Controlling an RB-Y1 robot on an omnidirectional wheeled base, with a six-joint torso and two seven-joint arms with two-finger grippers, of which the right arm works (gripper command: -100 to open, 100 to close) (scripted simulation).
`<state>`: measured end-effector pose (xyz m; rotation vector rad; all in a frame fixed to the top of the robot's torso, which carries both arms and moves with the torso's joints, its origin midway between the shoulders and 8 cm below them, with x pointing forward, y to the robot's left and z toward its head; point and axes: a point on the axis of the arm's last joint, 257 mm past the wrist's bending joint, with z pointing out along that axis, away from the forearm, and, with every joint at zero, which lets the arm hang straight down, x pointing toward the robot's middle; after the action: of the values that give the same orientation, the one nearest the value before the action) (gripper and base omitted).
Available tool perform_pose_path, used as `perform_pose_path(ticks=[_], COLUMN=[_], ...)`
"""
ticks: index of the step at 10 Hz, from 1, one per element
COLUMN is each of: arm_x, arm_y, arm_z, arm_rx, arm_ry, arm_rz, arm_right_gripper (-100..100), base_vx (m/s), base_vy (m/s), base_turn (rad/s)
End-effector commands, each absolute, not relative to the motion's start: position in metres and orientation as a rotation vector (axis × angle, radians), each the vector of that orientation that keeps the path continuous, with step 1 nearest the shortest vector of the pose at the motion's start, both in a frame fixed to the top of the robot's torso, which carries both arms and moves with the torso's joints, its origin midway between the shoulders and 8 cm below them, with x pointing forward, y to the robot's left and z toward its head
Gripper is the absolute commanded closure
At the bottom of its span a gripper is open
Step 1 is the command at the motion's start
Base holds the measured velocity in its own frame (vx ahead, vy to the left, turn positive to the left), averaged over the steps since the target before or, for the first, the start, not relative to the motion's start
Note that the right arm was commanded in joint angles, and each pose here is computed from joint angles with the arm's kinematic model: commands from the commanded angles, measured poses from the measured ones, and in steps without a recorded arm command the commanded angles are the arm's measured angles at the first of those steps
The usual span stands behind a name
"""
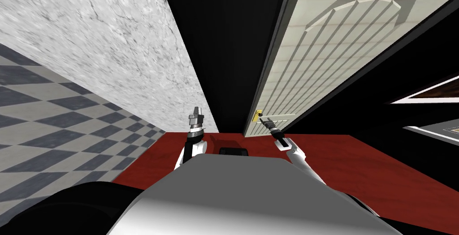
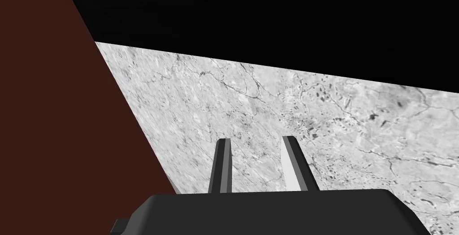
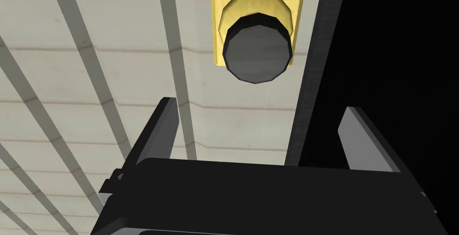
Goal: Pull the door open
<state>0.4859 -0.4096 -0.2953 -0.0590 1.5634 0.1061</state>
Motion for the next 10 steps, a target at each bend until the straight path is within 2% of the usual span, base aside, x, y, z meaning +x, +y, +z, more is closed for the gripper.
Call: perform_pose_path(ticks=[1,4,5,10], arm_x=[0.4880,0.4895,0.4895,0.4895], arm_y=[-0.4100,-0.4099,-0.4099,-0.4099], arm_z=[-0.2957,-0.2959,-0.2959,-0.2959], arm_rx=[-0.054,-0.050,-0.050,-0.050], arm_ry=[1.564,1.563,1.563,1.563], arm_rz=[0.099,0.096,0.096,0.096], arm_right_gripper=[-100,-100,100,100], base_vx=[0.181,0.163,-0.011,-0.016], base_vy=[0.003,0.009,0.001,-0.002], base_turn=[0.048,0.025,-0.005,0.001])
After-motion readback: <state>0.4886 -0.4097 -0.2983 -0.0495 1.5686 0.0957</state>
